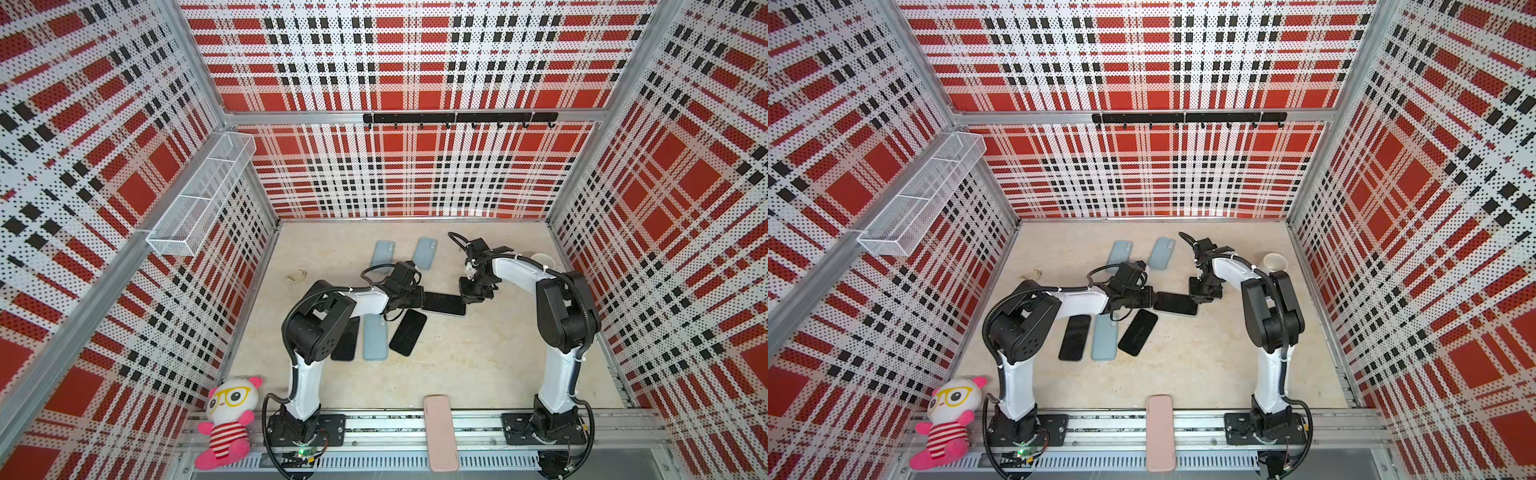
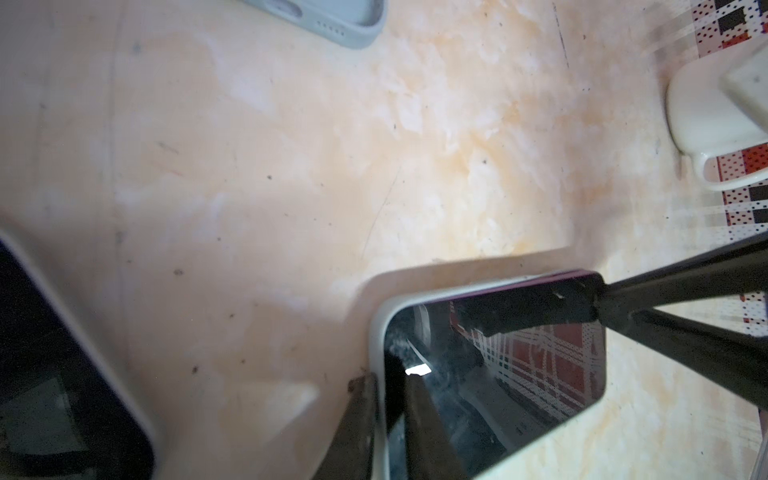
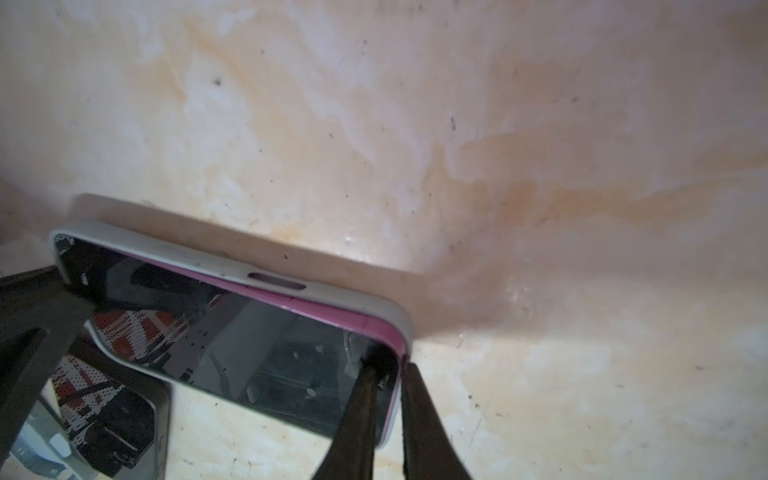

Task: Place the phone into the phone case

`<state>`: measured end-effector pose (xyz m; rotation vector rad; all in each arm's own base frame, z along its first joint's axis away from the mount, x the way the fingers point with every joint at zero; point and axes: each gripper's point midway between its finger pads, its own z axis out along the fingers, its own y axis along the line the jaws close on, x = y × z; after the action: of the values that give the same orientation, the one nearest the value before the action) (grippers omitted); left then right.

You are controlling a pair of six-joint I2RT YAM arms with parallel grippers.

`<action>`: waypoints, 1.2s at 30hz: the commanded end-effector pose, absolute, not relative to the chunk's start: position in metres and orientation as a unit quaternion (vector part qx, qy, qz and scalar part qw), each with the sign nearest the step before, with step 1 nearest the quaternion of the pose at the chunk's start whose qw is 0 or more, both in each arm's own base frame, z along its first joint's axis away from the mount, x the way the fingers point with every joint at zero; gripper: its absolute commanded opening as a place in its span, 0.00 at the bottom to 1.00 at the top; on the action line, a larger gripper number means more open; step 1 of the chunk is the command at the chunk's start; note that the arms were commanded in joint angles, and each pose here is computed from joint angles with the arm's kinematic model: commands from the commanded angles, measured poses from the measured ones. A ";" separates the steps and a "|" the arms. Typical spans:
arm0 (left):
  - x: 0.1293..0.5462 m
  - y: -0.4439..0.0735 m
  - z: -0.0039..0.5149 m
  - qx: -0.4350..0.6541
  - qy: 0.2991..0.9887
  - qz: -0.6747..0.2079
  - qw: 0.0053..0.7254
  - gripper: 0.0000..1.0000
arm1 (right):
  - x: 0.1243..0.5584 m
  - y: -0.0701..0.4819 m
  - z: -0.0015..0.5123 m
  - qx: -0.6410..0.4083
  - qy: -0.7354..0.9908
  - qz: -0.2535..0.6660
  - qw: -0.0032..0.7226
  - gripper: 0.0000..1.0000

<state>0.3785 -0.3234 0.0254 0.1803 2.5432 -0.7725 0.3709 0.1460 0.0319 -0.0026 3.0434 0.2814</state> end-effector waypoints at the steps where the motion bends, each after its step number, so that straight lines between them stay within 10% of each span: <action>1: 0.354 -0.317 -0.010 0.077 0.949 -0.249 0.178 0.17 | 0.363 0.129 0.005 -0.003 0.999 0.046 0.013 0.13; 16: 0.357 -0.330 -0.007 0.086 0.947 -0.252 0.178 0.17 | 0.341 0.159 -0.039 -0.023 0.998 0.054 -0.026 0.08; 25: 0.356 -0.332 0.004 0.089 0.945 -0.253 0.187 0.17 | 0.351 0.128 0.035 0.030 0.996 0.061 0.061 0.34; 36: 0.345 -0.330 -0.002 0.090 0.950 -0.241 0.178 0.15 | 0.348 0.159 0.007 0.034 0.985 0.161 0.056 0.29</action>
<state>0.3782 -0.3315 0.0264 0.1970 2.5591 -0.7291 0.3484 0.1498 0.0231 0.1094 2.9863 0.4360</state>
